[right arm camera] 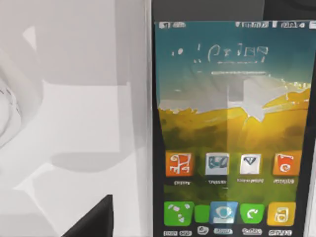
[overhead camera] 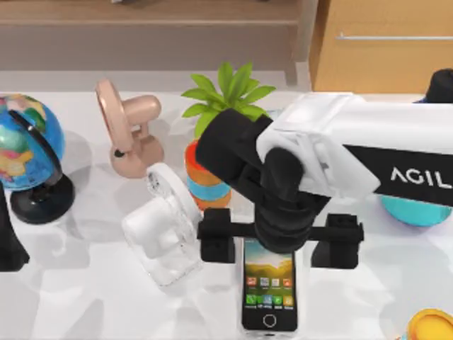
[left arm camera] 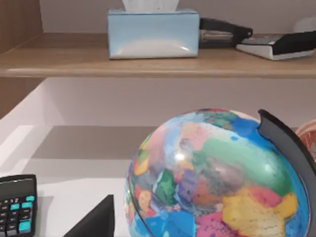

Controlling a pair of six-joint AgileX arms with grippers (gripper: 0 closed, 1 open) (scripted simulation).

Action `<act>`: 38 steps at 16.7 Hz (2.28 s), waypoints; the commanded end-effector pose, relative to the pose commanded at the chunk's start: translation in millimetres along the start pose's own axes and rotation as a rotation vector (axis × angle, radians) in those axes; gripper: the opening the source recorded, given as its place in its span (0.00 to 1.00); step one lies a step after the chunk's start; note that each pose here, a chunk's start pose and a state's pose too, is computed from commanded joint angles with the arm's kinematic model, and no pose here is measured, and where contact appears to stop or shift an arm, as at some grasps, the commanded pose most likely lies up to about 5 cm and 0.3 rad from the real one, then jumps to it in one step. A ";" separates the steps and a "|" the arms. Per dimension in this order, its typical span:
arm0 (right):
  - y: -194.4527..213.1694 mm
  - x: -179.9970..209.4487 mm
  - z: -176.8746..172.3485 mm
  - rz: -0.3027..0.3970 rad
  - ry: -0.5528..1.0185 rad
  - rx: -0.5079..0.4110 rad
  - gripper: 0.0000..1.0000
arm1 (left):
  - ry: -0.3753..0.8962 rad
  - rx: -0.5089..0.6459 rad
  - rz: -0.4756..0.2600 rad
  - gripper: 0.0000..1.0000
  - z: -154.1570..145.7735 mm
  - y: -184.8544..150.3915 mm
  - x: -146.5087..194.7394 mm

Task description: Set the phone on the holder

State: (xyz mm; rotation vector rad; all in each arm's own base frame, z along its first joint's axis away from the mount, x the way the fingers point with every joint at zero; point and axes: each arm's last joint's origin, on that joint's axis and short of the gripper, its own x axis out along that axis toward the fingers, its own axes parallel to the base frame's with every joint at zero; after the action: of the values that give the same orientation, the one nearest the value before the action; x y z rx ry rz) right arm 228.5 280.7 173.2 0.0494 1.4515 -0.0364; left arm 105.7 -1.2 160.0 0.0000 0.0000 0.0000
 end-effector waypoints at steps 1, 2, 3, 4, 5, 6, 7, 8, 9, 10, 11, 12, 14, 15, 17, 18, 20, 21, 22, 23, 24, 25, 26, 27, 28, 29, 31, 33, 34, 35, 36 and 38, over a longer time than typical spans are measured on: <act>0.0 0.0 0.0 0.000 0.000 0.000 1.00 | 0.000 0.000 0.000 1.00 0.0 0.0 0.0; -1.5 -0.4 0.8 0.001 0.001 0.003 1.00 | 0.000 0.000 0.000 1.00 0.0 0.0 0.0; -1.6 -0.3 0.2 0.001 0.001 0.003 1.00 | 0.000 0.000 0.000 1.00 0.0 0.0 0.0; -1.9 0.3 -2.7 0.000 0.002 0.003 1.00 | 0.000 0.000 0.000 1.00 0.0 0.0 0.0; -1.9 1.8 -7.4 -0.001 0.004 0.002 1.00 | 0.000 0.000 0.000 1.00 0.0 0.0 0.0; -1.3 5.0 -13.2 -0.002 0.004 0.000 1.00 | 0.000 0.000 0.000 1.00 0.0 0.0 0.0; -0.4 9.9 -19.4 -0.003 0.004 -0.001 1.00 | 0.000 0.000 0.000 1.00 0.0 0.0 0.0; 0.3 16.2 -25.0 -0.004 0.003 0.000 1.00 | 0.000 0.000 0.000 1.00 0.0 0.0 0.0; 0.7 23.6 -29.5 -0.005 0.002 0.001 1.00 | 0.000 0.000 0.000 1.00 0.0 0.0 0.0; 0.9 31.7 -32.7 -0.005 0.002 0.003 1.00 | 0.000 0.000 0.000 1.00 0.0 0.0 0.0; 0.8 40.0 -34.3 -0.005 0.003 0.003 1.00 | 0.000 0.000 0.000 1.00 0.0 0.0 0.0; 0.2 48.3 -33.7 -0.006 0.005 0.003 1.00 | 0.000 0.000 0.000 1.00 0.0 0.0 0.0; -1.6 62.8 -25.5 -0.008 0.006 0.002 1.00 | 0.000 0.000 0.000 1.00 0.0 0.0 0.0; -2.4 68.5 -19.4 -0.008 0.005 0.002 1.00 | 0.000 0.000 0.000 1.00 0.0 0.0 0.0; -2.6 76.4 -7.5 -0.006 0.002 0.002 1.00 | 0.000 0.000 0.000 1.00 0.0 0.0 0.0; -1.5 78.4 -3.2 -0.003 0.001 0.001 1.00 | 0.000 0.000 0.000 1.00 0.0 0.0 0.0; 0.0 80.0 0.0 0.000 0.000 0.000 1.00 | 0.000 0.000 0.000 1.00 0.0 0.0 0.0; 0.0 80.0 0.0 0.000 0.000 0.000 1.00 | 0.000 0.000 0.000 1.00 0.0 0.0 0.0; 0.0 80.0 0.0 0.000 0.000 0.000 1.00 | 0.000 0.000 0.000 1.00 0.0 0.0 0.0; 0.0 80.0 0.0 0.000 0.000 0.000 1.00 | 0.000 0.000 0.000 1.00 0.0 0.0 0.0; 0.0 80.0 0.0 0.000 0.000 0.000 0.92 | 0.000 0.000 0.000 1.00 0.0 0.0 0.0; 0.0 80.0 0.0 0.000 0.000 0.000 0.85 | 0.000 0.000 0.000 1.00 0.0 0.0 0.0; 0.0 80.0 0.0 0.000 0.000 0.000 0.77 | 0.000 0.000 0.000 1.00 0.0 0.0 0.0; 0.0 80.0 0.0 0.000 0.000 0.000 0.70 | 0.000 0.000 0.000 1.00 0.0 0.0 0.0; 0.0 80.0 0.0 0.000 0.000 0.000 0.62 | 0.000 0.000 0.000 1.00 0.0 0.0 0.0; 0.0 80.0 0.0 0.000 0.000 0.000 0.55 | 0.000 0.000 0.000 1.00 0.0 0.0 0.0; 0.0 80.0 0.0 0.000 0.000 0.000 0.40 | 0.000 0.000 0.000 1.00 0.0 0.0 0.0; 0.0 80.0 0.0 0.000 0.000 0.000 0.25 | 0.000 0.000 0.000 1.00 0.0 0.0 0.0; 0.0 80.0 0.0 0.000 0.000 0.000 0.17 | 0.000 0.000 0.000 1.00 0.0 0.0 0.0; 0.0 80.0 0.0 0.000 0.000 0.000 0.10 | 0.000 0.000 0.000 1.00 0.0 0.0 0.0; 0.0 80.0 0.0 0.000 0.000 0.000 0.02 | 0.000 0.000 0.000 1.00 0.0 0.0 0.0; 0.0 80.0 0.0 0.000 0.000 0.000 0.00 | 0.000 0.000 0.000 1.00 0.0 0.0 0.0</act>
State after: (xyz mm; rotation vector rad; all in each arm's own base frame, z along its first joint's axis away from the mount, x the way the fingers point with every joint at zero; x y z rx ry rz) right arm 238.0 281.1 93.8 0.0494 1.4515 -0.0364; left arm 105.7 -1.2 160.0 0.0000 0.0000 0.0000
